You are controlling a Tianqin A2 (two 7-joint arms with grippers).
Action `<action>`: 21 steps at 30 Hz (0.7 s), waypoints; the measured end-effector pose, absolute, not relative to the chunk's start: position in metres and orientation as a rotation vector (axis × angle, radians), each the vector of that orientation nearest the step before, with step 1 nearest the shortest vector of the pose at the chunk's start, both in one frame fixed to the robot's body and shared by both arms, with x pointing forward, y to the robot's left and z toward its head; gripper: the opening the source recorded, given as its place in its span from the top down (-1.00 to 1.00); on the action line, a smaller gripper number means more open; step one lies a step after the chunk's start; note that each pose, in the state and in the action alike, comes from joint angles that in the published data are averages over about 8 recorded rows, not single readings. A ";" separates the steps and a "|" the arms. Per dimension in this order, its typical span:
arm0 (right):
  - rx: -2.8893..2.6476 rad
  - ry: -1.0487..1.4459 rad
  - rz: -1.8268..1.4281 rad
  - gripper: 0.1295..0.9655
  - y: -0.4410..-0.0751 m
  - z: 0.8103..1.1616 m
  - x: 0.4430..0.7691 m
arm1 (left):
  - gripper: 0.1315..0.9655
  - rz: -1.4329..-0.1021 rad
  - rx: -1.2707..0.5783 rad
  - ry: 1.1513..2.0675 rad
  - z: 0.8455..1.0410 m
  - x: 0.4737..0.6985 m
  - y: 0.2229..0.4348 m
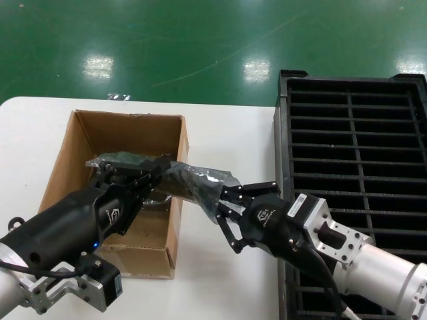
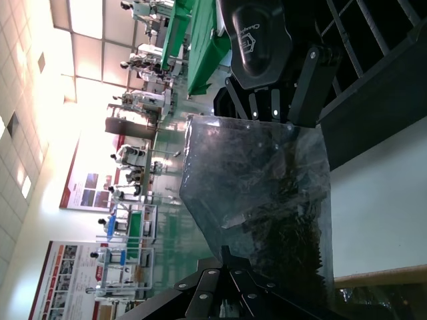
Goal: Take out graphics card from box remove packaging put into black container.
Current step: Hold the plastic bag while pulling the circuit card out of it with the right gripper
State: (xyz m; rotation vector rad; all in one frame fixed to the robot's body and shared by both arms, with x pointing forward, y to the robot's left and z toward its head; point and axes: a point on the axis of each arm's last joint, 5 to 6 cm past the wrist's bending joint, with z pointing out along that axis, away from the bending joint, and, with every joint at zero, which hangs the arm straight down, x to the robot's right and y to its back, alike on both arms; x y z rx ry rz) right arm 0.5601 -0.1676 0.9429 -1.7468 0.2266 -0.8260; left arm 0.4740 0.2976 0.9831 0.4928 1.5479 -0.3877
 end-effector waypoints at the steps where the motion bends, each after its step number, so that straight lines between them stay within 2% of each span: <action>1: -1.746 0.229 -0.826 0.93 -0.167 0.943 0.560 | 0.98 -0.388 0.493 1.548 0.983 0.474 0.298; 10: -1.745 0.241 -0.825 0.70 -0.165 0.942 0.561 | 0.98 -0.388 0.493 1.548 0.983 0.474 0.298; 14: -1.739 0.242 -0.819 0.70 -0.162 0.941 0.562 | 0.98 -0.388 0.493 1.548 0.983 0.474 0.298; 21: -1.718 0.256 -0.789 0.53 -0.155 0.941 0.565 | 0.98 -0.388 0.493 1.548 0.983 0.474 0.298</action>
